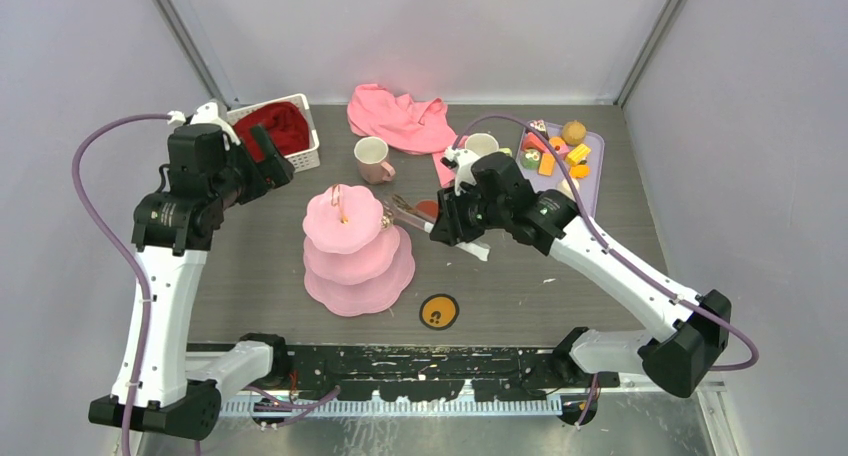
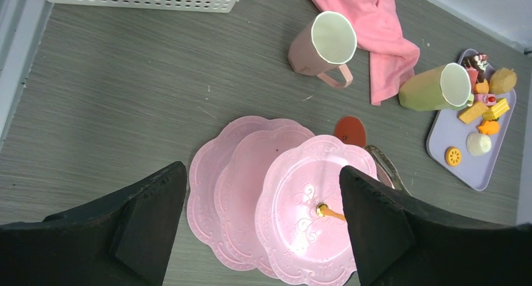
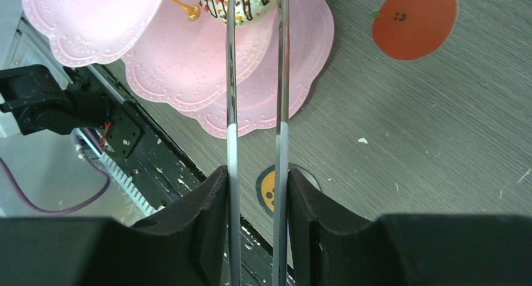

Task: Serve the afternoon tea

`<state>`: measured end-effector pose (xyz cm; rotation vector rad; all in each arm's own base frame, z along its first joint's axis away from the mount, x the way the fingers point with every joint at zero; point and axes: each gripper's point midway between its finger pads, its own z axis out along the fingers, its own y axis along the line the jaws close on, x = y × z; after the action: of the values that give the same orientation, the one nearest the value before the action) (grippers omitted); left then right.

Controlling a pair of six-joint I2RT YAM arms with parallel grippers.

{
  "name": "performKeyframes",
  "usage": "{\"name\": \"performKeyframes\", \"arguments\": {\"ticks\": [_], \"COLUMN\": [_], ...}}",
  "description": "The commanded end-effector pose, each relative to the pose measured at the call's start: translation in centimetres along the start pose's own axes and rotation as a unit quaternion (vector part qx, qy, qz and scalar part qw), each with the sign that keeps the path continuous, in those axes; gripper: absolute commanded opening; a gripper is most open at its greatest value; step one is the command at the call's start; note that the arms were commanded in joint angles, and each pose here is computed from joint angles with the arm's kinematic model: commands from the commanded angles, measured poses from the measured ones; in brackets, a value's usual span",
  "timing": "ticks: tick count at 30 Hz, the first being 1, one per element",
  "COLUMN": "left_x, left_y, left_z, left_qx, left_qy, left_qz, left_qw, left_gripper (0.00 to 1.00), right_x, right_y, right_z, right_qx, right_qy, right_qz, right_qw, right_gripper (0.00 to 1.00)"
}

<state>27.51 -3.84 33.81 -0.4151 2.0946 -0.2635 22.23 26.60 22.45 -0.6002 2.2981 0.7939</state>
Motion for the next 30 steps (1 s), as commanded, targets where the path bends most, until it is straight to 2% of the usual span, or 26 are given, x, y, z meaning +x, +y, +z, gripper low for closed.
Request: {"name": "performKeyframes", "arguments": {"ticks": [1, 14, 17, 20, 24, 30], "left_x": [-1.3, -0.8, -0.4, -0.3, -0.1, 0.4], "left_y": [-1.1, -1.8, -1.9, -2.1, -2.5, -2.8], "left_z": [-0.5, -0.6, -0.4, -0.2, 0.0, 0.5], "left_qx": [0.031, 0.053, 0.058, 0.063, 0.074, 0.084], "left_qy": [-0.033, -0.027, -0.021, -0.018, -0.014, -0.006], "left_qz": [-0.018, -0.027, -0.030, -0.032, -0.034, -0.042], "left_qw": [0.999, 0.998, 0.998, 0.997, 0.997, 0.996], "left_gripper": [0.91, 0.91, 0.91, 0.91, 0.90, 0.90], "right_x": [-2.6, -2.0, -1.8, -1.8, -1.7, -1.7], "right_y": [2.2, 4.2, 4.1, 3.9, 3.9, 3.7], "right_z": [-0.2, 2.1, 2.3, 2.1, 1.8, 1.5], "right_qx": [-0.043, -0.065, -0.060, -0.055, -0.056, -0.050], "right_qy": [-0.051, -0.039, -0.035, -0.039, -0.044, -0.047], "right_qz": [-0.030, -0.038, -0.039, -0.038, -0.035, -0.033], "right_qw": [0.997, 0.996, 0.997, 0.997, 0.997, 0.997], "right_gripper": [0.01, 0.01, 0.21, 0.34, 0.44, 0.51]}}
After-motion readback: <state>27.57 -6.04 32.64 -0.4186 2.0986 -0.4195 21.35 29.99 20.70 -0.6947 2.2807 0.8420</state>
